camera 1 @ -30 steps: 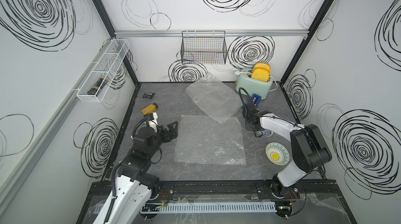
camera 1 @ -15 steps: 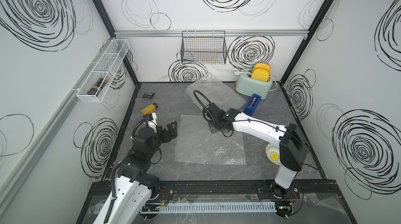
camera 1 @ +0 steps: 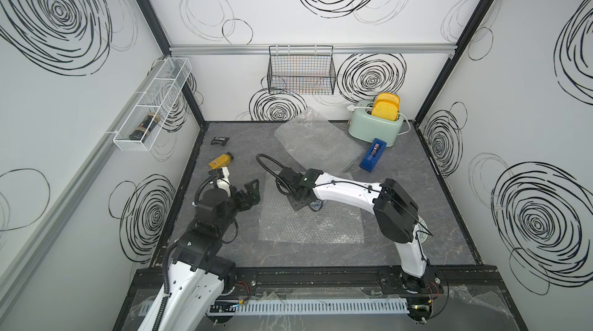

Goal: Wrap bowls in bubble wrap
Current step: Place the bowl on the bubble wrap.

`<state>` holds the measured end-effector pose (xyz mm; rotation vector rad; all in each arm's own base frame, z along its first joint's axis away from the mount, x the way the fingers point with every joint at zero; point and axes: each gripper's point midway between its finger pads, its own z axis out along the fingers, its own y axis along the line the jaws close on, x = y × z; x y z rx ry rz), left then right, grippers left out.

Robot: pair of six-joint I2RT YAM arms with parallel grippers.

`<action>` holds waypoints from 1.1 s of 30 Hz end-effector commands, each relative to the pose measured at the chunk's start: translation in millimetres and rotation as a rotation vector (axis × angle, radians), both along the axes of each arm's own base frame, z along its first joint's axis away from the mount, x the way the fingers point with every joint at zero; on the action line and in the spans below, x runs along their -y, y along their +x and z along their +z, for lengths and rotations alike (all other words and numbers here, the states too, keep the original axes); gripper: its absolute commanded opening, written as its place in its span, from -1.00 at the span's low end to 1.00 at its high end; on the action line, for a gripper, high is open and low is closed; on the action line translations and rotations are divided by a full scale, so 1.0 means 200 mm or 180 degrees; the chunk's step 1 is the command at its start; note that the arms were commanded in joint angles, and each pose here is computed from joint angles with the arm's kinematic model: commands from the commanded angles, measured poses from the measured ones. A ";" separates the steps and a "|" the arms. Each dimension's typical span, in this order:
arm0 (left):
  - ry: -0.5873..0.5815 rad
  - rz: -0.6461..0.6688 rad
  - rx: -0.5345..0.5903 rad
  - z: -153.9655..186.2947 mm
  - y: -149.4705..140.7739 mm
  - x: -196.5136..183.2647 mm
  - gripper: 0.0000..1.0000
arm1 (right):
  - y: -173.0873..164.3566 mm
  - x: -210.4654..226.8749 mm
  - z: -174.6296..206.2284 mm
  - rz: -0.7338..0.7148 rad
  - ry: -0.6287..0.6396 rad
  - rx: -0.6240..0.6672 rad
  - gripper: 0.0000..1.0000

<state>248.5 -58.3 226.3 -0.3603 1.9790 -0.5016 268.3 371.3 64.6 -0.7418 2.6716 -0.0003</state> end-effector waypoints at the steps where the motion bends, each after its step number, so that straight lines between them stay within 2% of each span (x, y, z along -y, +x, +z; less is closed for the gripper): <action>1: -0.0041 0.0048 0.0174 0.10 0.01 -0.01 0.93 | -0.03 0.01 -0.04 0.0027 -0.0144 -0.0067 -0.96; 2: -0.0042 0.0045 0.0174 0.10 0.01 -0.01 0.93 | -0.03 0.01 -0.04 0.0033 -0.0136 -0.0075 -0.92; 5: -0.0042 0.0056 0.0171 0.10 0.01 -0.01 0.93 | -0.05 -0.02 -0.04 0.0069 -0.0052 -0.0113 -0.61; 9: -0.0042 0.0057 0.0177 0.10 0.01 -0.01 0.93 | -0.07 -0.06 0.01 0.0140 0.0103 -0.0155 -0.37; 17: -0.0048 0.0046 0.0149 0.09 0.01 0.00 0.93 | -0.09 -0.11 0.13 0.0268 0.0381 -0.0166 -0.13; 22: -0.0061 0.0034 0.0094 0.08 0.03 0.00 0.93 | -0.09 -0.11 0.32 0.0342 0.0707 -0.0028 0.01; 27: -0.0063 0.0120 0.0029 0.06 0.04 -0.01 0.93 | -0.03 0.00 0.51 0.0266 0.1260 0.0152 0.07; 33: -0.0060 0.0253 0.0116 0.09 0.03 -0.05 0.93 | 0.07 0.27 0.61 -0.0044 0.1761 0.0315 0.09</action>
